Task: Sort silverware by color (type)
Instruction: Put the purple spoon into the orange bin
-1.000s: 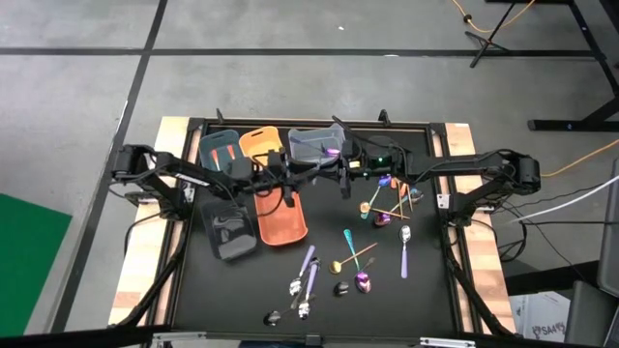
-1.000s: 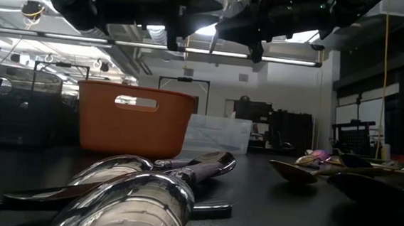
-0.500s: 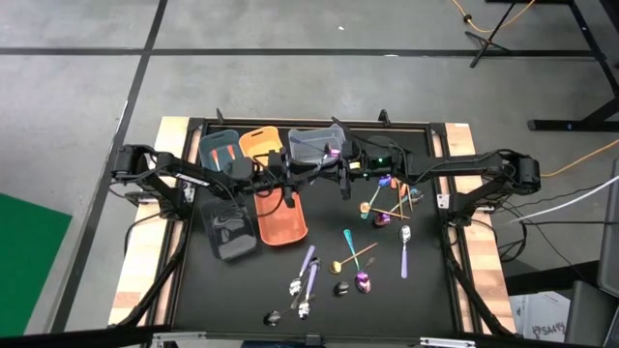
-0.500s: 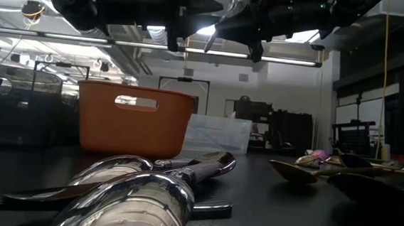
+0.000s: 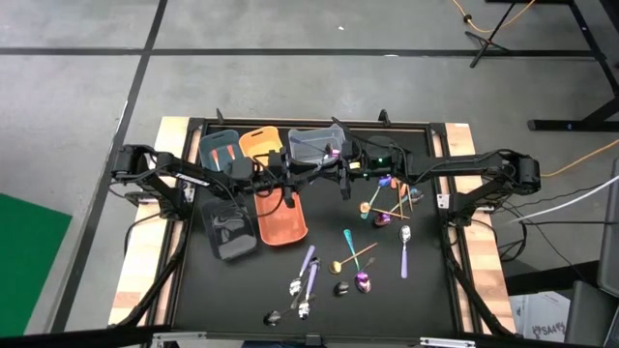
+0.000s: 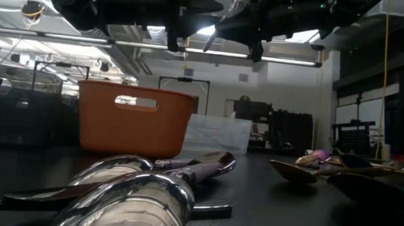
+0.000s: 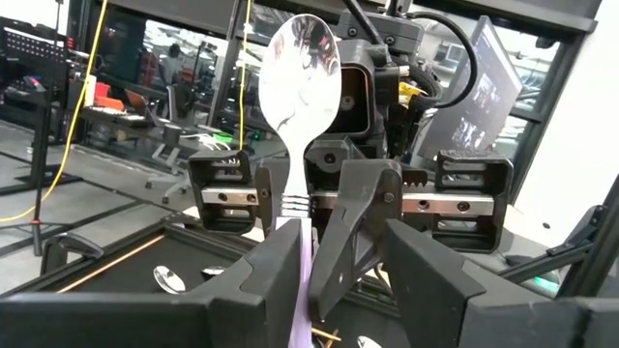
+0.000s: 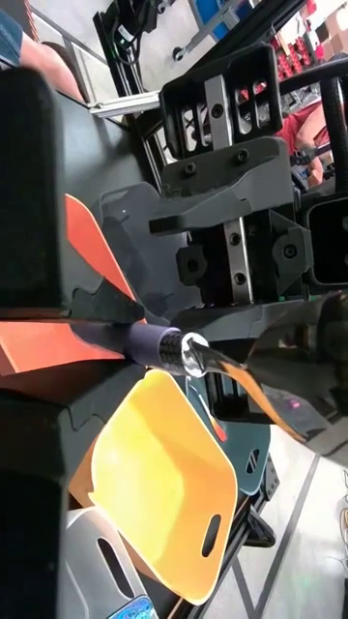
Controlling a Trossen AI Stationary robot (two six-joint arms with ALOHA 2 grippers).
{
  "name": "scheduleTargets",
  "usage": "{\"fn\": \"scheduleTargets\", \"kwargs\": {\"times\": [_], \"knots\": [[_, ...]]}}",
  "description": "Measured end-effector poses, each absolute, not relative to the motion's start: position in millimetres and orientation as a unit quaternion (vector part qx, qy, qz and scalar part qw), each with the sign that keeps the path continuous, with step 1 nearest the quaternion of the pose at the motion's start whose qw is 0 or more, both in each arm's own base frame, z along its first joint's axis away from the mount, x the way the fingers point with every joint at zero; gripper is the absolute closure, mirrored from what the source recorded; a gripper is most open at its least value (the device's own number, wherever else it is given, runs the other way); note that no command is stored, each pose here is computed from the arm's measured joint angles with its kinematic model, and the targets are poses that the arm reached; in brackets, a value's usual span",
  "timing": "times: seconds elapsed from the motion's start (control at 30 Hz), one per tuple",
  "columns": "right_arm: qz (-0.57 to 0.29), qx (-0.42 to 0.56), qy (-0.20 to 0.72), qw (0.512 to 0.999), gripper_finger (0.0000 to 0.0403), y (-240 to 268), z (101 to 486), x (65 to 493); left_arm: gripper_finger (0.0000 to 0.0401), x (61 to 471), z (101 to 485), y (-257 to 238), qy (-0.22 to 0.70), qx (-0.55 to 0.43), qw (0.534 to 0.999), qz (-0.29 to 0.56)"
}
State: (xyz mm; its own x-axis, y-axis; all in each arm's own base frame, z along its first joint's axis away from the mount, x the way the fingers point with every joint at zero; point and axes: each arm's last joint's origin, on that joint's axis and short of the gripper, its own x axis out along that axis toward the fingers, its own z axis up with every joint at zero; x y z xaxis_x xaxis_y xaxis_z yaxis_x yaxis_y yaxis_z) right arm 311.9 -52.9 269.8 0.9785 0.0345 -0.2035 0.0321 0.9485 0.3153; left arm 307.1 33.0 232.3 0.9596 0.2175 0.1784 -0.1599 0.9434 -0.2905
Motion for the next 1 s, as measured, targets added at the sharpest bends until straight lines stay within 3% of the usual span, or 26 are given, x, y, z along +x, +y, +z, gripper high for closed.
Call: {"fn": "scheduleTargets", "kwargs": {"times": [1.0], "knots": [[-0.006, 0.146, 0.106, 0.984, 0.0369, -53.3, 269.3, 311.9, 0.0258, 305.7, 231.9, 32.7, -0.088, -0.138, 0.982, 0.097]]}}
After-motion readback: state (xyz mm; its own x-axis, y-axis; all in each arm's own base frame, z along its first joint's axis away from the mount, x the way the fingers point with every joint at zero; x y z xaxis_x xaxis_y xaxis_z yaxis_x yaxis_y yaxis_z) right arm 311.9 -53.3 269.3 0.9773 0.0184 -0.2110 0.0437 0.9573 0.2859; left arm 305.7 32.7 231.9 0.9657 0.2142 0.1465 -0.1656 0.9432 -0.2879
